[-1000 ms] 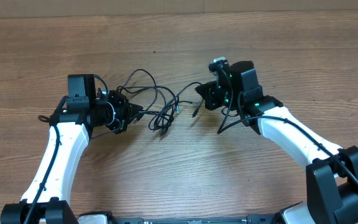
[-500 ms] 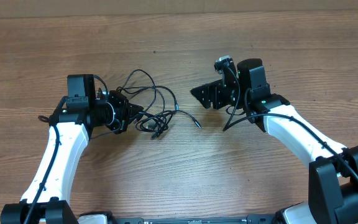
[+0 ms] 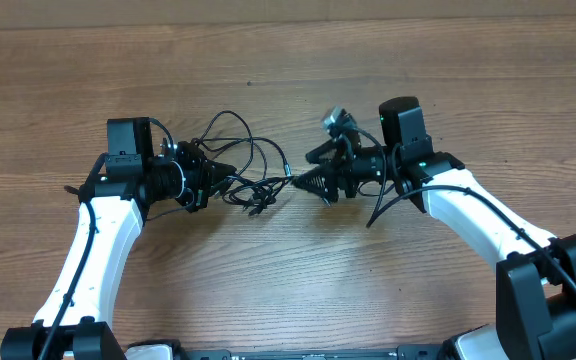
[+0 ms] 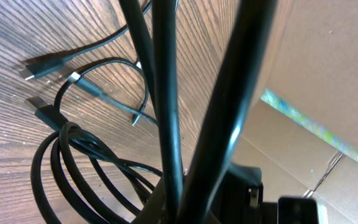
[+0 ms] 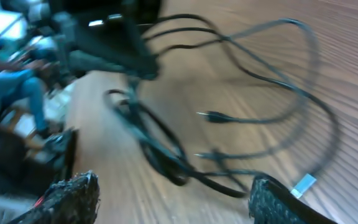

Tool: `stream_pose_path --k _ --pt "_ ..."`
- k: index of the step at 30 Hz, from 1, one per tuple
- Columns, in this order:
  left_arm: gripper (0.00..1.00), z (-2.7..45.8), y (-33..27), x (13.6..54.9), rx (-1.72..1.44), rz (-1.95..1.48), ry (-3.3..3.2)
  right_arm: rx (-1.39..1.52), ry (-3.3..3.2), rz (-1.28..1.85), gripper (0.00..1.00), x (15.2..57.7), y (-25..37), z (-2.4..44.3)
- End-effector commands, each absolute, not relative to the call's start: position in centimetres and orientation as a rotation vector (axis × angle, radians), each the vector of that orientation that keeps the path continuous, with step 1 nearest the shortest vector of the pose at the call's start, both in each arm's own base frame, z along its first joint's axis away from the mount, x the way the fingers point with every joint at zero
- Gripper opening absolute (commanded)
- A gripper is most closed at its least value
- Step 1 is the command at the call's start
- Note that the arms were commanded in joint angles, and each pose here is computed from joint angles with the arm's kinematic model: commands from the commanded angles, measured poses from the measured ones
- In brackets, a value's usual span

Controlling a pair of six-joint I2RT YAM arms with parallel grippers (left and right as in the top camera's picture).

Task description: Untangle cables

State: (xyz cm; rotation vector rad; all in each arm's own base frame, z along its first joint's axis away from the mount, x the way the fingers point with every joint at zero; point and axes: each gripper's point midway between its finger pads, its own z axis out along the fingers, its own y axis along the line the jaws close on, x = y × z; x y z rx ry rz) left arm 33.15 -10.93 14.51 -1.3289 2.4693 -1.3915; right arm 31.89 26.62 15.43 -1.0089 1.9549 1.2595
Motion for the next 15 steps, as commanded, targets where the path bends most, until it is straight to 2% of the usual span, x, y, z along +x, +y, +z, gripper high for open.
stream_pose_path --k 1,13,15 --pt "0.04 15.8 -11.5 33.1 -1.315 -1.469 2.455 -1.195 1.77 1.334 0.78 29.2 28.5 16.8" --pt "0.04 16.4 -12.1 32.8 -1.29 -1.538 2.464 -1.304 1.768 1.258 0.75 27.3 31.6 15.7" --pt "0.04 16.5 -12.2 32.8 -1.288 -1.545 2.464 -1.311 1.772 1.252 0.72 27.1 31.8 15.6"
